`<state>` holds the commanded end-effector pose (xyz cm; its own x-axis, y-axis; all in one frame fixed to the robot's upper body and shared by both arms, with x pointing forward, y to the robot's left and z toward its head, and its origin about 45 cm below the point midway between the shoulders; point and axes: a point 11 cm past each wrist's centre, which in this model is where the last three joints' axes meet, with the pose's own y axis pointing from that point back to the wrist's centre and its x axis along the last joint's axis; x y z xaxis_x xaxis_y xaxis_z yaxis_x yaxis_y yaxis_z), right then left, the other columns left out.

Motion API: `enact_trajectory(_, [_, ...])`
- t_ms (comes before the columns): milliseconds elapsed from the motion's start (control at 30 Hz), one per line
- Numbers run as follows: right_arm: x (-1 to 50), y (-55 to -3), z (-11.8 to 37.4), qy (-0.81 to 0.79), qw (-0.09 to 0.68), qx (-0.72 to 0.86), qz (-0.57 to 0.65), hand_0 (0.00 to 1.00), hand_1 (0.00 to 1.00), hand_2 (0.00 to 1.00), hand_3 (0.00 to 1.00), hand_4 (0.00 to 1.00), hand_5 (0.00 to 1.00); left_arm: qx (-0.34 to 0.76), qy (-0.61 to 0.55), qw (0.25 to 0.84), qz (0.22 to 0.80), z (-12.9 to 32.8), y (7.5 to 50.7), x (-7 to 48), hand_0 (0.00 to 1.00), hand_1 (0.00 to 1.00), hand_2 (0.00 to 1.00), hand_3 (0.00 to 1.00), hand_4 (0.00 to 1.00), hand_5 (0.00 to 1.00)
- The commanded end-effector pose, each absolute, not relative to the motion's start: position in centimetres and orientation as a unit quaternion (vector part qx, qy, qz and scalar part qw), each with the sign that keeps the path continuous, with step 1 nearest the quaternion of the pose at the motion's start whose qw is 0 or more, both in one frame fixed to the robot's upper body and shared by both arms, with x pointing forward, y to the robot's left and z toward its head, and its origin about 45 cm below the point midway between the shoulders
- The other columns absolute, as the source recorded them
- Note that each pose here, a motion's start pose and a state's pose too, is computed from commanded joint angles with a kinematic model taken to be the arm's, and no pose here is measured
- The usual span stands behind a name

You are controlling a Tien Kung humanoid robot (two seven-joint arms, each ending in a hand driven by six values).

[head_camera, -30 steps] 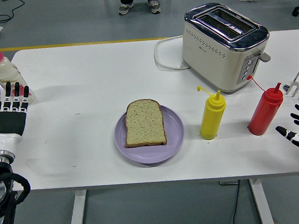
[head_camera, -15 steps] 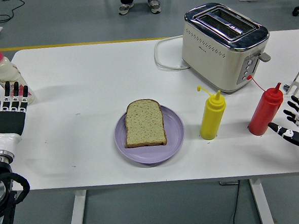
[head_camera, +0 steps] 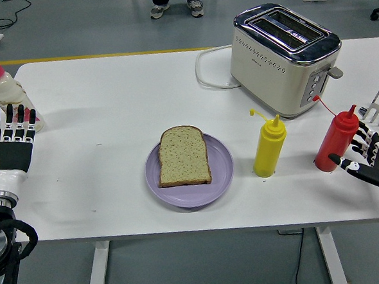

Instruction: Pick up the cup,pour liquid into bread,place the cup on the desk

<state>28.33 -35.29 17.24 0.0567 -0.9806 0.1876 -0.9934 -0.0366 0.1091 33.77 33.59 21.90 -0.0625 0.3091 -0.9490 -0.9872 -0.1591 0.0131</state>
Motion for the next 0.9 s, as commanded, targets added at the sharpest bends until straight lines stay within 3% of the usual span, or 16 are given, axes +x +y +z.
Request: enact_trajectory(900, [31.6, -32.6, 16.7, -0.683, 0.076, 0.727, 0.023, 0.946, 0.886, 0.949, 0.998, 0.919, 0.193, -0.444, 0.382, 0.521, 0.621, 22.0, 33.8, 33.8, 0.855, 0.865, 0.930, 0.839, 0.669, 0.998])
